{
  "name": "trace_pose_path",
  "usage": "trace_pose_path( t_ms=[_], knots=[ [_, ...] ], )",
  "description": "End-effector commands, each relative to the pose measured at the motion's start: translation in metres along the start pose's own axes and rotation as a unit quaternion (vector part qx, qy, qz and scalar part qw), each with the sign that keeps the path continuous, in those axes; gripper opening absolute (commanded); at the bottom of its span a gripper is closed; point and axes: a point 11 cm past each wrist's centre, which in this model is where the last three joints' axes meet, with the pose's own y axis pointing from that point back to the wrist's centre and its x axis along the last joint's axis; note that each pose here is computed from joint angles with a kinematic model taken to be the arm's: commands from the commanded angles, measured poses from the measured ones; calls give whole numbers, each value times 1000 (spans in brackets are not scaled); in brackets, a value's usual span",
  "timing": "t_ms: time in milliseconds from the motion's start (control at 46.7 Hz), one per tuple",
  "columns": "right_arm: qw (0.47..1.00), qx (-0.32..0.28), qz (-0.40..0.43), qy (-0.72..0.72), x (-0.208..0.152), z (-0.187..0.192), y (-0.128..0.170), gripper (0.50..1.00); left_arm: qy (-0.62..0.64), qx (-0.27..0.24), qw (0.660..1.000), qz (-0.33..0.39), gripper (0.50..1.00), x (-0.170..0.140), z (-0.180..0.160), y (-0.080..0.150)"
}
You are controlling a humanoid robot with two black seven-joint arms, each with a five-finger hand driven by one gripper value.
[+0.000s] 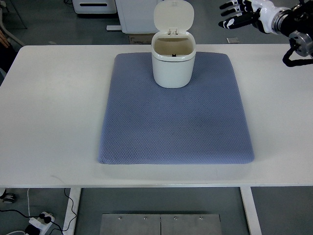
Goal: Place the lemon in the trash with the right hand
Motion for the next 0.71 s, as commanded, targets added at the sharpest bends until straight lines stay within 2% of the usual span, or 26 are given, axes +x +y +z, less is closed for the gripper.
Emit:
trace_pose_path(
  t_ms=[0,300,685],
  knots=[
    [998,4,16,-53,1,14,-1,740,0,0,1000,0,1000,0,0,0],
    [982,-14,66,-178,6,77,4,734,0,0,1000,0,1000,0,0,0],
    [950,-16,109,-291,-1,131,12,746,0,0,1000,0,1000,0,0,0]
  ],
)
